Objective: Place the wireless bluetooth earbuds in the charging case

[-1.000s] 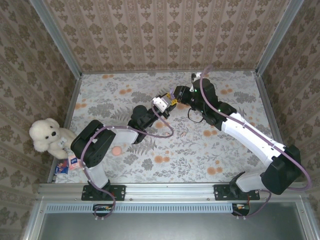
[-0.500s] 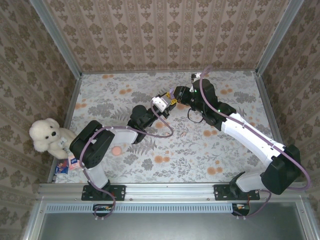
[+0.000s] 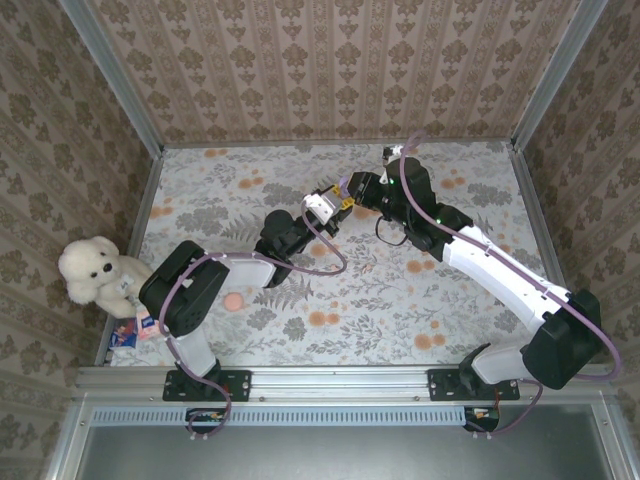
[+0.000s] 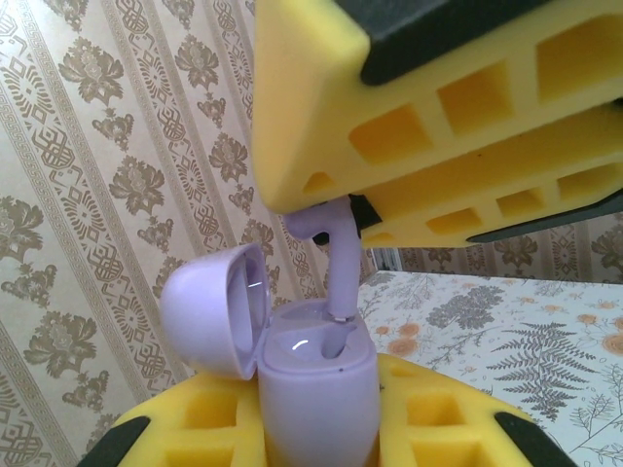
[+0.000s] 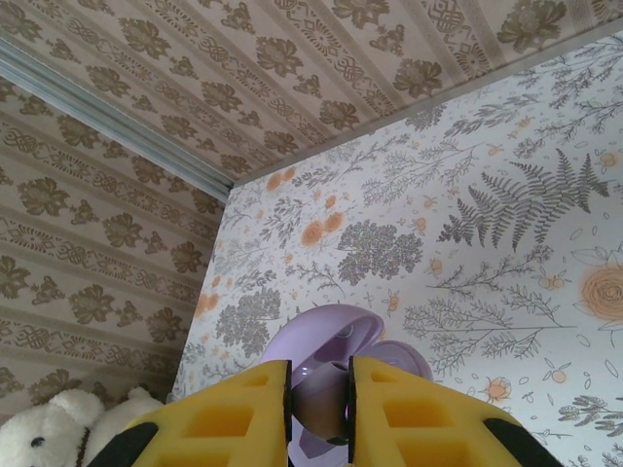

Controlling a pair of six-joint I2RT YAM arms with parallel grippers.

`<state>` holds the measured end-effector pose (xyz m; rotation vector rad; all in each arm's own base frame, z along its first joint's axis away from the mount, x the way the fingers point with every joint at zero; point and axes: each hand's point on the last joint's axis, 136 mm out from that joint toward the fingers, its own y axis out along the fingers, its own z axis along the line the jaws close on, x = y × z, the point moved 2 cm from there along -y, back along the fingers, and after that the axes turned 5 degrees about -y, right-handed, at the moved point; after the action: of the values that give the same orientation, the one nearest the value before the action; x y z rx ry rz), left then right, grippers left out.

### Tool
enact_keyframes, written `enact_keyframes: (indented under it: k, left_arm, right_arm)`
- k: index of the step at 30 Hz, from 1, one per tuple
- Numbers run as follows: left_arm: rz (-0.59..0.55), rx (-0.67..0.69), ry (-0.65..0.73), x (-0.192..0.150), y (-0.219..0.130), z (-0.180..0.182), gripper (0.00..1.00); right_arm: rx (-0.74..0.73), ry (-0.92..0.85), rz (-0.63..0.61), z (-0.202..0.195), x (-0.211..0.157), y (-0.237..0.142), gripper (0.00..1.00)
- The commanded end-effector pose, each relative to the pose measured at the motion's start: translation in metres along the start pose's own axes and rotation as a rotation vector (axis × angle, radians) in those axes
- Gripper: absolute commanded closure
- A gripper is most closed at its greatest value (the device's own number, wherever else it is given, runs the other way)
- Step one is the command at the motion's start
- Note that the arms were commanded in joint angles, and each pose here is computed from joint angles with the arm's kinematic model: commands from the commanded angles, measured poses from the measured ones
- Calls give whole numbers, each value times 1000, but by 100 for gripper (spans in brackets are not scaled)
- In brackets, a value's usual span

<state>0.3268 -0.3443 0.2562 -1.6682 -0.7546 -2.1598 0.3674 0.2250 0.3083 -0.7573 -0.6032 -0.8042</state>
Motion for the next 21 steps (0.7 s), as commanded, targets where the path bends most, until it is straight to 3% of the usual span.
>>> enact_keyframes:
  k: [1,21]
  left_arm:
    - [-103,-11,11,38,1,0,100]
    - [-125,-8,18,48,1,3,100]
  right_arm:
    - [33,0,-10,7,7,-8,79]
    - [42,-2,84,-1,-21,5,80]
